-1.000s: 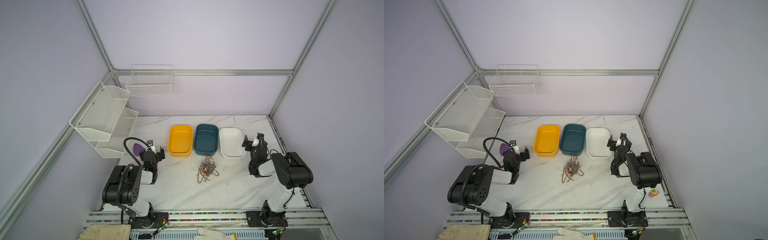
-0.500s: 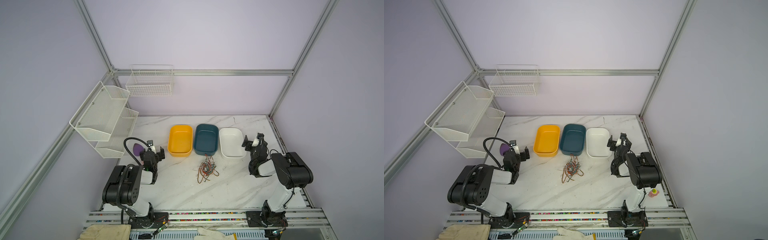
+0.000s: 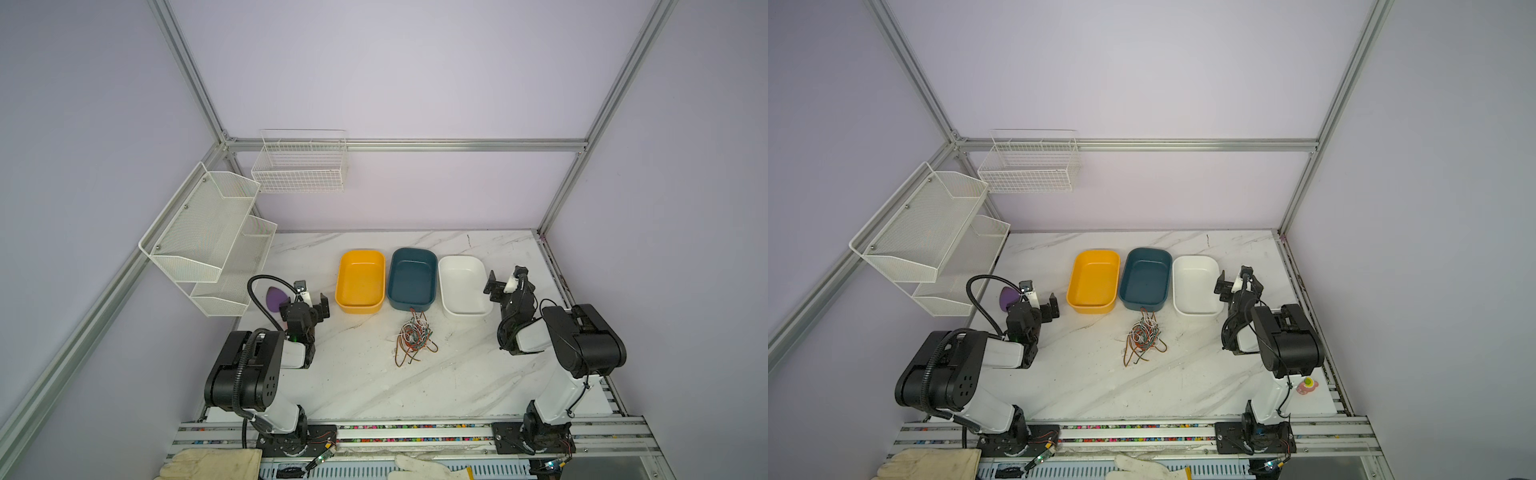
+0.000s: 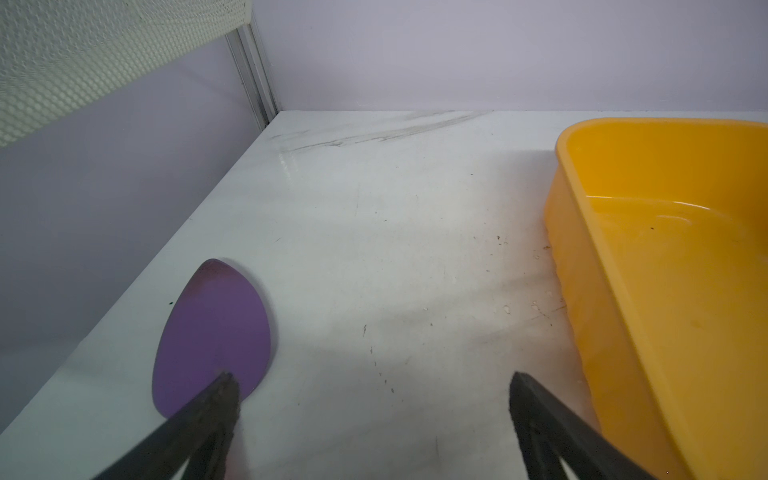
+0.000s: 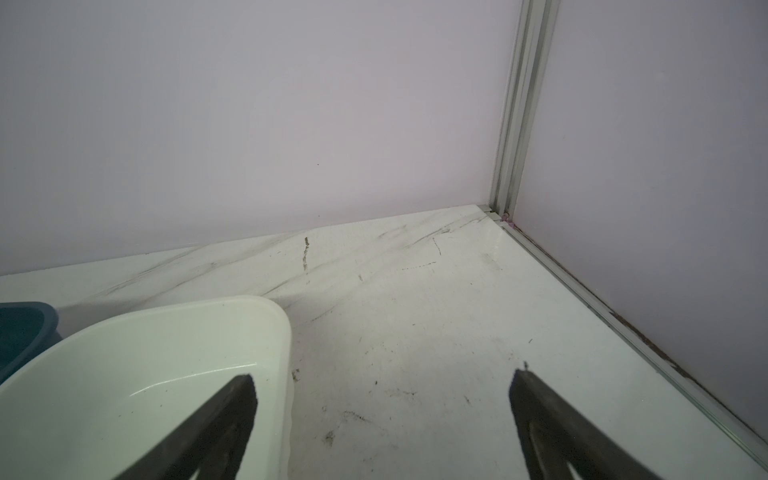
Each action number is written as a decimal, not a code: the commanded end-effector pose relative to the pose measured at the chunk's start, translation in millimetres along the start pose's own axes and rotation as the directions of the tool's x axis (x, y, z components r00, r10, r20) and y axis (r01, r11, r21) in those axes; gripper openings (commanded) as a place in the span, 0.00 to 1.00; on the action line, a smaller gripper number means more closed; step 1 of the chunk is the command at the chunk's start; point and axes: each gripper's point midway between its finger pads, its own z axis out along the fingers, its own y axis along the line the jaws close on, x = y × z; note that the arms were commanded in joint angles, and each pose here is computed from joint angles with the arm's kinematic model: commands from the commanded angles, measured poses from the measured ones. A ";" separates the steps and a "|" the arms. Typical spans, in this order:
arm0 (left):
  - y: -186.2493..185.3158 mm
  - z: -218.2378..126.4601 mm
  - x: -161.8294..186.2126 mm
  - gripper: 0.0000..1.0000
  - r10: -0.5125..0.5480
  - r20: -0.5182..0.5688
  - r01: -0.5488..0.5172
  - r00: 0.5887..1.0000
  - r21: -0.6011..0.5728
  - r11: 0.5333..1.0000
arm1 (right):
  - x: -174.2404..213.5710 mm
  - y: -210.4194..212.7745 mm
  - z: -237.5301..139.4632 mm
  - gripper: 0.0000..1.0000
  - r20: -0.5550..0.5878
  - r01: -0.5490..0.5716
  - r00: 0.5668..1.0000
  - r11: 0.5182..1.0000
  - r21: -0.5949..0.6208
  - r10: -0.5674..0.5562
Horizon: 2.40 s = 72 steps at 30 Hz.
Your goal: Untangle the cables
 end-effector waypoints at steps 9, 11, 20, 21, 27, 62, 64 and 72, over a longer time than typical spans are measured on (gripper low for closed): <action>-1.0 2.9 -25.4 1.00 -0.006 0.073 0.006 0.997 0.004 1.000 | -90.7 -22.4 -26.4 0.98 0.127 -0.202 0.974 0.972 0.120 0.187; -0.8 2.8 -24.9 1.00 -0.006 0.072 0.006 0.997 0.003 1.000 | -109.5 -9.7 -31.9 0.98 0.140 -0.252 0.959 0.967 0.038 0.245; -0.5 3.0 -25.2 1.00 -0.006 0.072 0.006 0.997 0.002 1.000 | -155.9 75.5 -67.8 0.98 0.028 -0.307 0.944 0.908 -0.285 0.328; -0.5 3.0 -25.1 1.00 -0.007 0.072 0.006 0.997 0.002 1.000 | -158.4 87.0 -75.8 0.98 0.007 -0.317 0.940 0.877 -0.361 0.342; -0.3 2.9 -25.6 1.00 -0.007 0.073 0.007 0.997 0.002 1.000 | -129.6 106.2 -87.4 0.98 -0.232 -0.508 0.862 0.763 -0.400 0.452; -78.0 -165.4 -62.3 1.00 -0.459 -0.559 0.681 0.691 0.288 0.673 | 47.6 210.9 -221.0 0.76 -0.757 -0.535 0.645 0.770 -0.346 0.108; -89.0 -169.9 -46.4 1.00 -0.427 -0.592 0.673 0.684 0.286 0.682 | 61.4 210.7 -220.7 0.69 -0.769 -0.521 0.632 0.787 -0.329 0.097; -122.2 -184.8 -11.0 1.00 -0.334 -0.666 0.643 0.667 0.288 0.710 | 71.3 215.5 -215.5 0.57 -0.765 -0.528 0.633 0.789 -0.315 0.119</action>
